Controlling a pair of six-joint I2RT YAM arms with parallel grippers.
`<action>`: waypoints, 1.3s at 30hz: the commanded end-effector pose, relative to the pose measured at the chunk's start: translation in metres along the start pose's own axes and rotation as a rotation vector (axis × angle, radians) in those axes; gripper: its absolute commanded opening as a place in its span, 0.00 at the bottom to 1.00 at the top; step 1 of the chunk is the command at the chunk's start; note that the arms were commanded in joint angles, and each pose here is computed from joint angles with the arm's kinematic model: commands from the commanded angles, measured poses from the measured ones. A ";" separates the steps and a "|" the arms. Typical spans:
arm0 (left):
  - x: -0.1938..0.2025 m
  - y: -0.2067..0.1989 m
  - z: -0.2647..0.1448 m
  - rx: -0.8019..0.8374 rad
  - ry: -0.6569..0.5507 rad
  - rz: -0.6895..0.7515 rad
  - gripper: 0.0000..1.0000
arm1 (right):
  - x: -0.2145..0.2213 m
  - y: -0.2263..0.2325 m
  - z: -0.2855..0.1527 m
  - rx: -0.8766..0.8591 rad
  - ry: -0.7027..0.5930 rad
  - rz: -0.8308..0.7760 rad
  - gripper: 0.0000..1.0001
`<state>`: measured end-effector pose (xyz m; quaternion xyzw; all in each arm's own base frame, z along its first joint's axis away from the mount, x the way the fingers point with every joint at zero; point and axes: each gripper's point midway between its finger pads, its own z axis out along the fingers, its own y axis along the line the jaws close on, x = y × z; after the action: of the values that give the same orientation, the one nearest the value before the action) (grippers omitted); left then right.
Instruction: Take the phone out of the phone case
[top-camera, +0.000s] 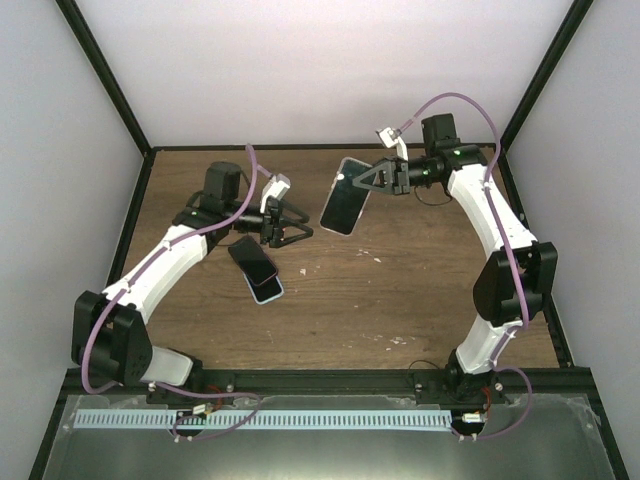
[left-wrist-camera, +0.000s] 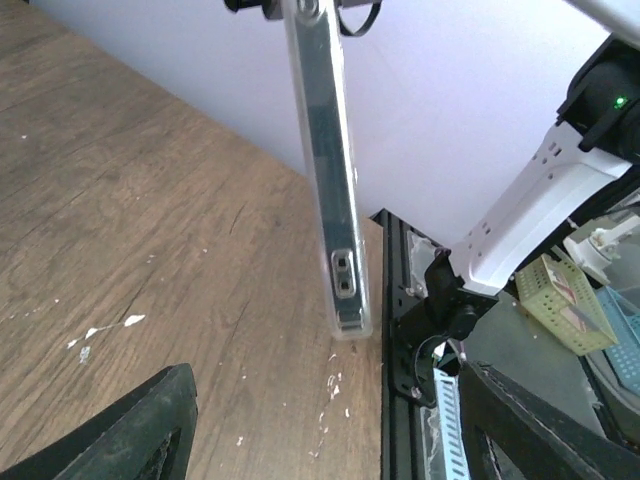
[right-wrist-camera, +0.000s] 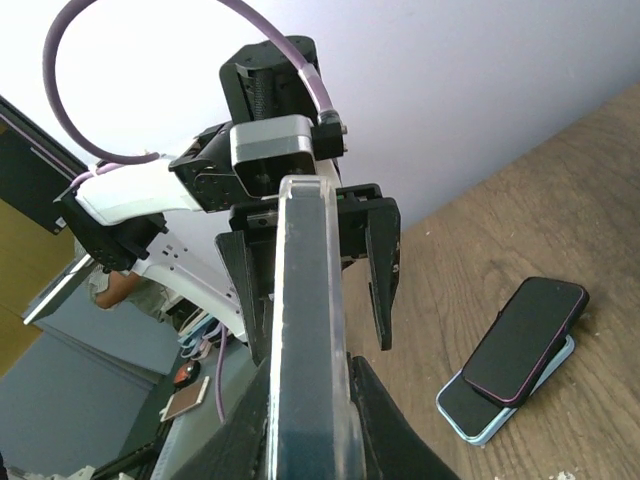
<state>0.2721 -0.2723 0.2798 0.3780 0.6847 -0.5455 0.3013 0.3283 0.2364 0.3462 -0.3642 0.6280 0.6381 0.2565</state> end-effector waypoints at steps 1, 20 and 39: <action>-0.005 -0.007 0.008 0.066 -0.012 -0.035 0.72 | -0.007 0.027 -0.001 -0.057 -0.015 -0.025 0.01; 0.000 0.035 0.013 -0.064 -0.022 -0.118 0.48 | -0.003 0.051 0.002 -0.114 -0.015 -0.067 0.01; 0.009 0.081 0.008 -0.275 -0.010 -0.147 0.37 | -0.002 0.078 0.007 -0.194 -0.012 -0.101 0.01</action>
<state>0.3130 -0.2770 0.2461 0.3053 0.7448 -0.5132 0.2978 0.3176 0.2388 0.3431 -0.3814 0.6320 0.6148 0.2777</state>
